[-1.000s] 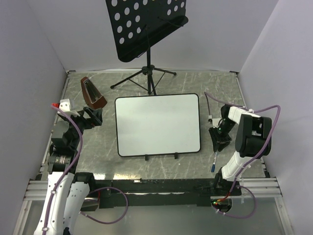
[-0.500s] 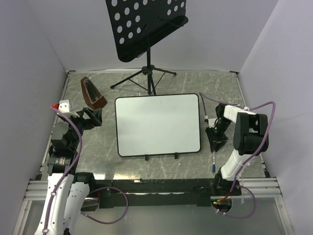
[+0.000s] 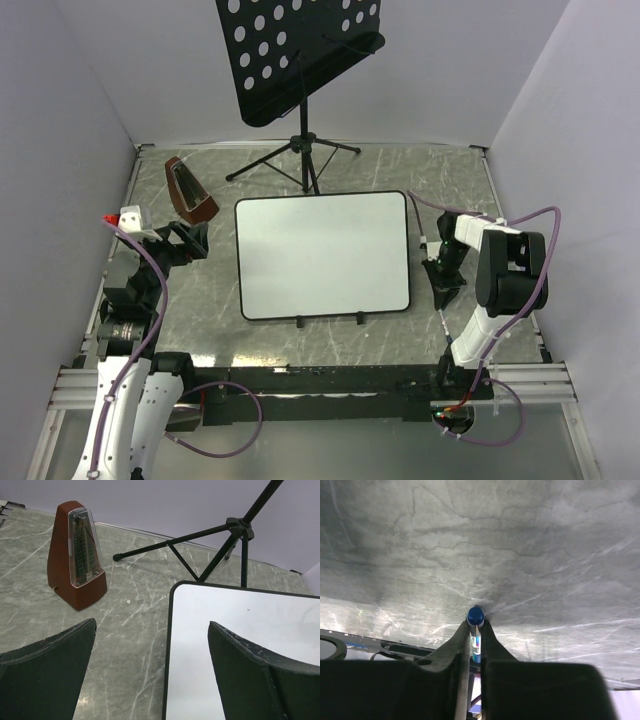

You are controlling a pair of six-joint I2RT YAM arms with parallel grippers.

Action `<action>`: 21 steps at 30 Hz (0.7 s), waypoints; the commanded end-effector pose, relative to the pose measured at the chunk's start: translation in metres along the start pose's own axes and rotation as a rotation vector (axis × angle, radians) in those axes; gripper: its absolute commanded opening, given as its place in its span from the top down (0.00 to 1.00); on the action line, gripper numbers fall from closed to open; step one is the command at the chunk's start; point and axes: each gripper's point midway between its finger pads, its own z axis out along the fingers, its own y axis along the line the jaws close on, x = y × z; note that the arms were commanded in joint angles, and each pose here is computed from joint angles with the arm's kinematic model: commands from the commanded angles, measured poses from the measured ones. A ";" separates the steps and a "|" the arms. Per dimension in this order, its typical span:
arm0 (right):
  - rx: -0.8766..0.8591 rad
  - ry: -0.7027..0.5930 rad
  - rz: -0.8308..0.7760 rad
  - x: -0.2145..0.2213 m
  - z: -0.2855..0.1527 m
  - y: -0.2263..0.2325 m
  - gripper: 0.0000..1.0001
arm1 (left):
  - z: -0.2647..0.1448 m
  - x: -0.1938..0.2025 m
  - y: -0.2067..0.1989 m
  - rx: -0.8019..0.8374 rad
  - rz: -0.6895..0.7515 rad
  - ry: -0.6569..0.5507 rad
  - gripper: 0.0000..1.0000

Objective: Write a sentence on the whiteboard
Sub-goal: Pick up the whiteboard marker at the center of the board.

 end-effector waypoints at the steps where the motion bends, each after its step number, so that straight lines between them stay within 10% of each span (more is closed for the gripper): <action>1: 0.091 -0.189 0.022 -0.052 -0.007 -0.027 0.93 | -0.001 -0.014 -0.001 -0.004 0.007 -0.059 0.03; 11: 0.174 -0.333 0.045 -0.152 -0.040 -0.069 0.85 | -0.001 -0.014 0.000 -0.005 0.007 -0.061 0.03; 21: 0.162 -0.256 -0.010 -0.144 -0.035 -0.070 0.57 | -0.001 -0.015 0.000 -0.007 0.008 -0.065 0.03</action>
